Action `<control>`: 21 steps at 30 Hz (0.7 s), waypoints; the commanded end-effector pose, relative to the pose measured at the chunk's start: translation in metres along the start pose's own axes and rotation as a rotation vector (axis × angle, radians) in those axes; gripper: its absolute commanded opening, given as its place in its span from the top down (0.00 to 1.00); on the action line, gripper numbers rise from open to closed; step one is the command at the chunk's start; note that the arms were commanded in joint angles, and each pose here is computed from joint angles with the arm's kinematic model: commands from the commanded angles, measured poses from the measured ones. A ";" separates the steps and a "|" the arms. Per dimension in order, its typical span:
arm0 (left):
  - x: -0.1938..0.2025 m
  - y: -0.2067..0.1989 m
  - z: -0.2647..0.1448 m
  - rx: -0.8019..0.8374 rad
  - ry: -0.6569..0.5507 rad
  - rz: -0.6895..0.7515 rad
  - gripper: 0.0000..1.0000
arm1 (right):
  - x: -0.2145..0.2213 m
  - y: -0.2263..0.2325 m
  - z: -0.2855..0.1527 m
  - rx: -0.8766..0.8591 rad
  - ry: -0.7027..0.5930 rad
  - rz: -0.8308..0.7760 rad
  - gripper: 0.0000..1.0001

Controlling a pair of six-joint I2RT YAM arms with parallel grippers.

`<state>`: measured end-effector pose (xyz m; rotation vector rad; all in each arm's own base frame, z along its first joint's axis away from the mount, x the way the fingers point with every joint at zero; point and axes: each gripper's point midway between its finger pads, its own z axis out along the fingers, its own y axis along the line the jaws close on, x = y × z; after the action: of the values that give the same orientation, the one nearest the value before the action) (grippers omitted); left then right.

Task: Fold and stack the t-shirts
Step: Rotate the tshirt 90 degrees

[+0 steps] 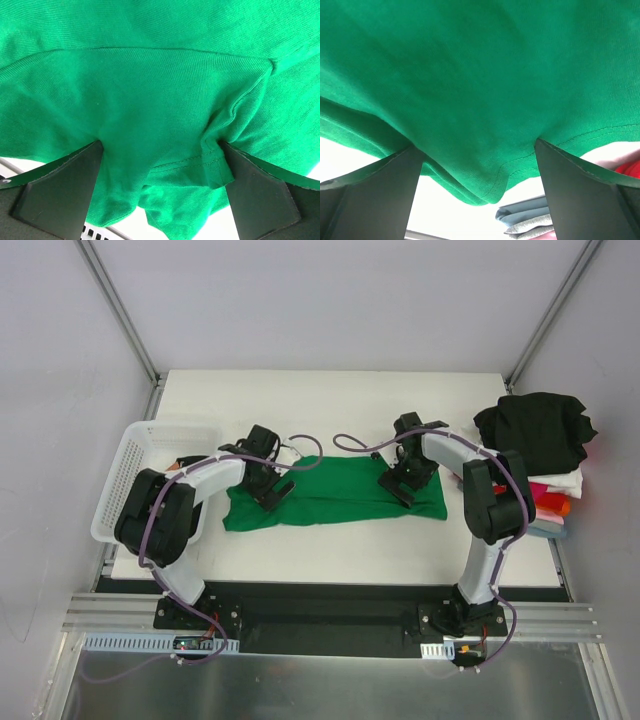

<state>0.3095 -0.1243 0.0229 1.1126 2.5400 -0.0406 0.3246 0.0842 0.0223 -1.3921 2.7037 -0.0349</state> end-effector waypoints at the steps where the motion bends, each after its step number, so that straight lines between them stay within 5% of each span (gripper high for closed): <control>1: 0.005 0.000 0.009 0.032 0.022 -0.021 0.01 | 0.000 0.005 -0.005 -0.045 -0.010 -0.012 0.04; 21: -0.025 0.027 0.006 0.049 0.053 -0.126 0.01 | 0.025 0.029 -0.014 -0.074 -0.001 -0.029 0.03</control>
<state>0.3328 -0.1289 0.0214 1.0361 2.6292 -0.1342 0.2997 0.0782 0.0207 -1.4155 2.7305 0.0114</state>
